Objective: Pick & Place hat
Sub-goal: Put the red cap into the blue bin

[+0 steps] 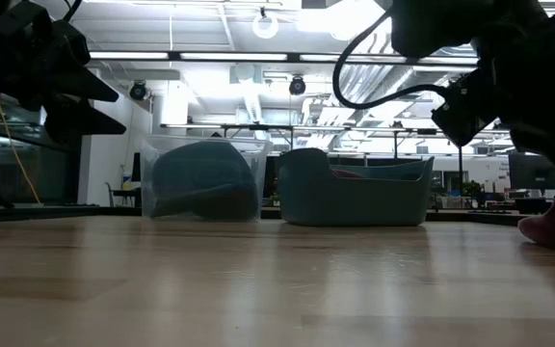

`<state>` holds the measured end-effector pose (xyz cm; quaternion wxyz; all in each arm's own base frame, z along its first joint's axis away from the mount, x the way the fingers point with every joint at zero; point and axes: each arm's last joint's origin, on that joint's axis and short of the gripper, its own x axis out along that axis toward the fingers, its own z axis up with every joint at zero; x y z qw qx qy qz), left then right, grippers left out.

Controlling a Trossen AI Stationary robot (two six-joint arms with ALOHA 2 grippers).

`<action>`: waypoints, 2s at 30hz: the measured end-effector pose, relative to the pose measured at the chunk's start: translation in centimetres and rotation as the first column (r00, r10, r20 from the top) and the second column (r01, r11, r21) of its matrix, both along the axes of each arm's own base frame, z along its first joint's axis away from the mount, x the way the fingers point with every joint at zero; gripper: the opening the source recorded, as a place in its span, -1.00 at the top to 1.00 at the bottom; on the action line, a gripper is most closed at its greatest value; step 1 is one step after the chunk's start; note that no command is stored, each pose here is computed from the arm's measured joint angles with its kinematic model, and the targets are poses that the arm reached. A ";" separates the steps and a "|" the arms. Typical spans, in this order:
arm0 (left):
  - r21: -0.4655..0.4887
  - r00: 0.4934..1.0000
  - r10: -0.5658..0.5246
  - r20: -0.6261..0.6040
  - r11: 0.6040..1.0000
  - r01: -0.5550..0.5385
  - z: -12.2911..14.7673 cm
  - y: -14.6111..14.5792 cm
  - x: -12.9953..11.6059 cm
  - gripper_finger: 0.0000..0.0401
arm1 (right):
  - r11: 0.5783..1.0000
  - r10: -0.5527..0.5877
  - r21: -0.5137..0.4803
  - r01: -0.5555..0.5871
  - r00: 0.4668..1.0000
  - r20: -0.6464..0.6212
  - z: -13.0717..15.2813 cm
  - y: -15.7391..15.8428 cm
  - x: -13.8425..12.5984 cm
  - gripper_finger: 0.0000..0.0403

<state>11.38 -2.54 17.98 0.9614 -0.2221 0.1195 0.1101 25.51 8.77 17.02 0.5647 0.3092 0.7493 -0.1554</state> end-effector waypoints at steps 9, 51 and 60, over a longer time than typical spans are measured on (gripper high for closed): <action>0.000 1.000 0.000 0.000 1.000 0.000 0.0 0.0 0.0 -0.45 | 1.000 0.002 -0.024 -0.002 1.000 -0.004 0.0 0.8 -0.3 -0.09; 0.000 1.000 0.000 0.000 1.000 0.000 0.0 0.0 0.0 -0.45 | 0.999 0.015 -0.047 -0.015 1.000 -0.015 0.0 1.2 -0.6 0.95; 0.000 1.000 0.000 0.000 1.000 0.000 0.0 0.0 0.0 -0.45 | 0.998 0.033 -0.043 -0.034 0.999 -0.008 0.0 1.2 -0.6 0.97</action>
